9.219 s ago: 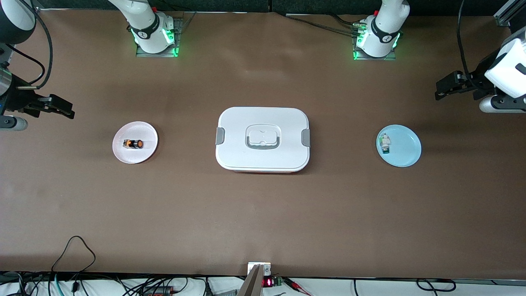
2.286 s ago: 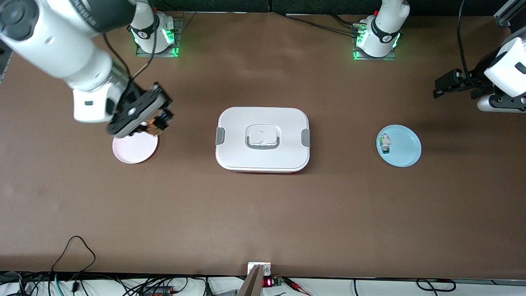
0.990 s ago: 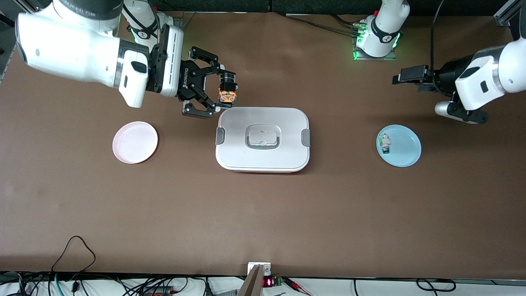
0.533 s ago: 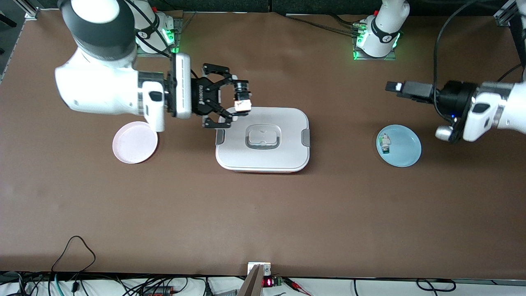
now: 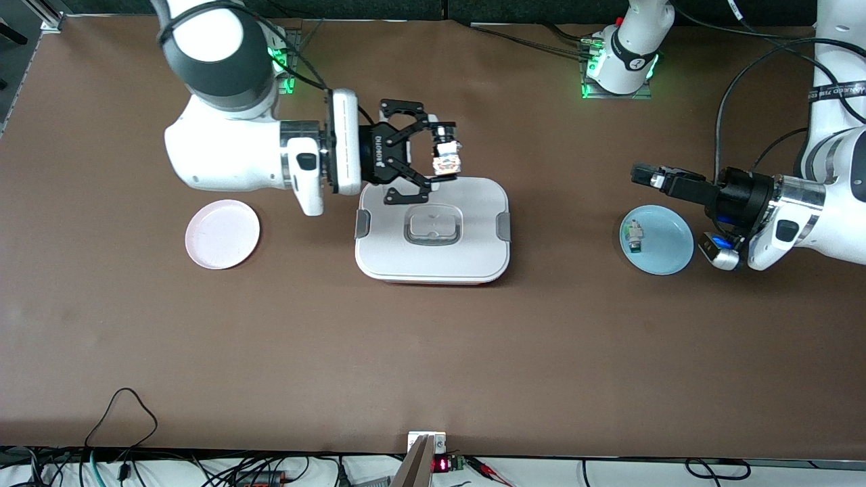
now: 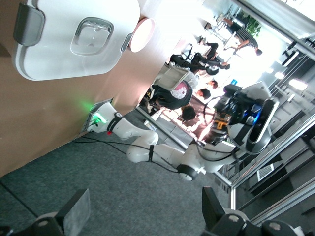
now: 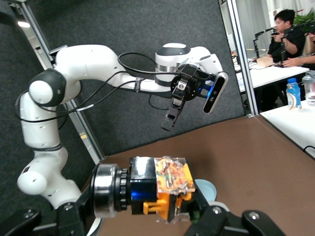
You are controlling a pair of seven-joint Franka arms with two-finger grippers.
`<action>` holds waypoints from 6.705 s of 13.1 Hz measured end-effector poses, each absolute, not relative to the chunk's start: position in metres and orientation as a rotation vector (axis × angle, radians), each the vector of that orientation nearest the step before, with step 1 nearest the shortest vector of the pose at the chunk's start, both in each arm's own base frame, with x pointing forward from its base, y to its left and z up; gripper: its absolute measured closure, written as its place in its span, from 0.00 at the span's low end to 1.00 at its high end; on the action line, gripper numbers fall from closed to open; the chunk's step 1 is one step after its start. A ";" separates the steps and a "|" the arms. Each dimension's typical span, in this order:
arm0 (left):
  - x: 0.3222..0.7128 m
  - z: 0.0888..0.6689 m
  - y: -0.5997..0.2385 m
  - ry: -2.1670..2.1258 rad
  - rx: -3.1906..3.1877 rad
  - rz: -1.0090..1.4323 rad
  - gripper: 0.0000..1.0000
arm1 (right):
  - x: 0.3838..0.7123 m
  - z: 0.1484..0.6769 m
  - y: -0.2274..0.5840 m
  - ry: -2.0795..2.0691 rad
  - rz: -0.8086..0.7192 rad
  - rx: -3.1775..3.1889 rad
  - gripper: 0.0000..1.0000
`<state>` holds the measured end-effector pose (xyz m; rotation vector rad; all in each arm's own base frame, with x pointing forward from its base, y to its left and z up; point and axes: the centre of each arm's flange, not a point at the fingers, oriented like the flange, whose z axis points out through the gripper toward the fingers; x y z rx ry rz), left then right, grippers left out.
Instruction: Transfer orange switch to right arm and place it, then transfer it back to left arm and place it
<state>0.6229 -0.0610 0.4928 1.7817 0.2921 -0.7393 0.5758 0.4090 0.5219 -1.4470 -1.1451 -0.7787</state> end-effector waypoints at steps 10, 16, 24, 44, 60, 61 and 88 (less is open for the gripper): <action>0.587 0.492 -0.159 0.474 1.625 -0.633 0.00 | 0.559 0.504 0.455 -1.120 -0.836 -1.533 0.27; 0.584 0.490 -0.220 0.550 1.620 -0.545 0.00 | 0.559 0.504 0.456 -1.118 -0.843 -1.539 0.27; 0.583 0.489 -0.247 0.603 1.573 -0.510 0.02 | 0.558 0.504 0.457 -1.119 -0.843 -1.538 0.27; 0.574 0.492 -0.257 0.500 1.570 -0.533 0.61 | 0.560 0.507 0.458 -1.094 -0.860 -1.554 0.27; 0.576 0.490 -0.250 0.486 1.622 -0.514 0.66 | 0.559 0.505 0.458 -1.094 -0.856 -1.557 0.00; 0.577 0.491 -0.247 0.484 1.632 -0.508 0.66 | 0.560 0.503 0.456 -1.092 -0.856 -1.561 0.00; 0.575 0.357 -0.025 -1.754 2.192 -0.532 0.66 | 0.591 0.492 0.181 -0.261 0.204 -2.936 0.00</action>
